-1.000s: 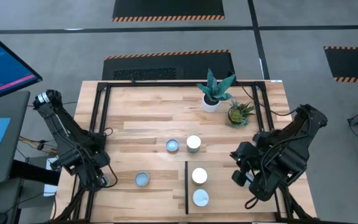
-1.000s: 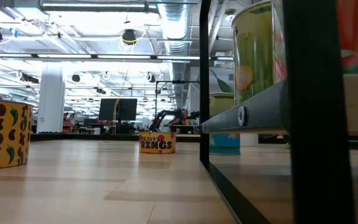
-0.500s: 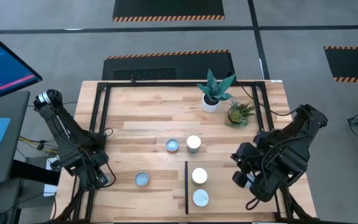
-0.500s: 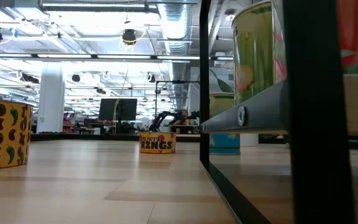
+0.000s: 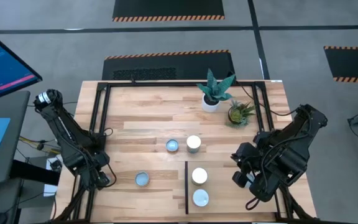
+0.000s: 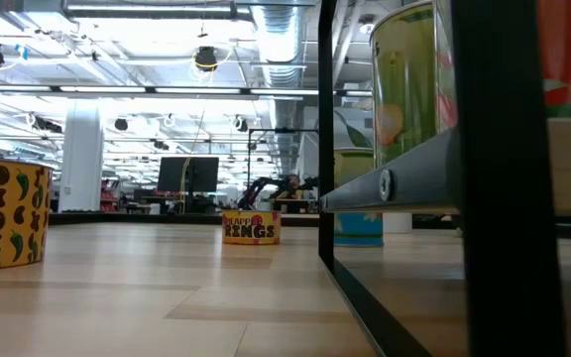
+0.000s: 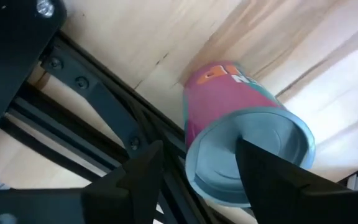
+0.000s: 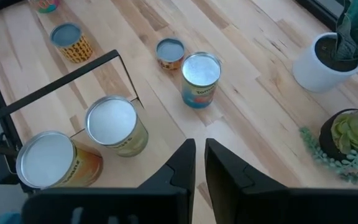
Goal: Pick and place cans onto a shelf
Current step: Move the canned chicken soup from bottom left to the center of the table
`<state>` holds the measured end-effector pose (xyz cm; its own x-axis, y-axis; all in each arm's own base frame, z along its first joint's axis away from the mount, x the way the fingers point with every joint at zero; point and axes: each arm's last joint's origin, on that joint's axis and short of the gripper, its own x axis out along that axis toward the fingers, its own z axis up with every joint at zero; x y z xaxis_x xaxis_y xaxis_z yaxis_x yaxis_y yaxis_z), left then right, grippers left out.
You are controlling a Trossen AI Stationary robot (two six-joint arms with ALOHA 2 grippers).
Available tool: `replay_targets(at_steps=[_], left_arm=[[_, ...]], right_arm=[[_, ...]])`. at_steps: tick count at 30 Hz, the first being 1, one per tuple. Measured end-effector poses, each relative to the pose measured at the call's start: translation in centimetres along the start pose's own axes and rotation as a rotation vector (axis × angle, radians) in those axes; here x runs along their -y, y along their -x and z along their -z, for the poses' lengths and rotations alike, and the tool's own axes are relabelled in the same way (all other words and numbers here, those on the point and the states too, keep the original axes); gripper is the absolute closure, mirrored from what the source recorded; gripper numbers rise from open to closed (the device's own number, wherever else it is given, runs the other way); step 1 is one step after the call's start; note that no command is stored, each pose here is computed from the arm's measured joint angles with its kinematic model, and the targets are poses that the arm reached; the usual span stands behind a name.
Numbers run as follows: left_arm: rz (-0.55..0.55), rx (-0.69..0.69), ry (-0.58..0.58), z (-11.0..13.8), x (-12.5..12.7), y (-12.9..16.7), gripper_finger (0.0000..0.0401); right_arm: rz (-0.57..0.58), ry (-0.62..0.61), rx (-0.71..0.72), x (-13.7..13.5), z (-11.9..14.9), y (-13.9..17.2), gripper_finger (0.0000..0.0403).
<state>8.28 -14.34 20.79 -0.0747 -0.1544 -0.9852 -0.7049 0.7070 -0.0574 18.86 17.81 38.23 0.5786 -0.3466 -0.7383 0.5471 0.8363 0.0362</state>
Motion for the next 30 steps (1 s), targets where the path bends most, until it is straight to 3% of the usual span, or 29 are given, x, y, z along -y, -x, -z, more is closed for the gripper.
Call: replay_targets(at_steps=[4, 10, 18, 30], left_arm=[[0.053, -0.010, -0.055, 0.1, 0.5, 0.0, 0.0260], [0.095, 0.043, -0.060, -0.4, 0.9, 0.1, 0.0386], [0.097, 0.137, -0.005, -3.2, 1.1, 0.5, 0.0397], [0.105, 0.339, 0.017, -11.2, 0.4, 2.5, 0.0400]], right_arm=[[-0.009, -0.003, -0.039, 0.0, 0.1, 0.0, 0.0344], [-0.017, -0.049, -0.048, -0.1, 0.4, 0.2, 0.0344], [-0.046, -0.186, -0.052, -0.4, 1.4, 1.1, 0.0344], [-0.103, -0.266, -0.065, -0.8, 2.8, 2.4, 0.0344]])
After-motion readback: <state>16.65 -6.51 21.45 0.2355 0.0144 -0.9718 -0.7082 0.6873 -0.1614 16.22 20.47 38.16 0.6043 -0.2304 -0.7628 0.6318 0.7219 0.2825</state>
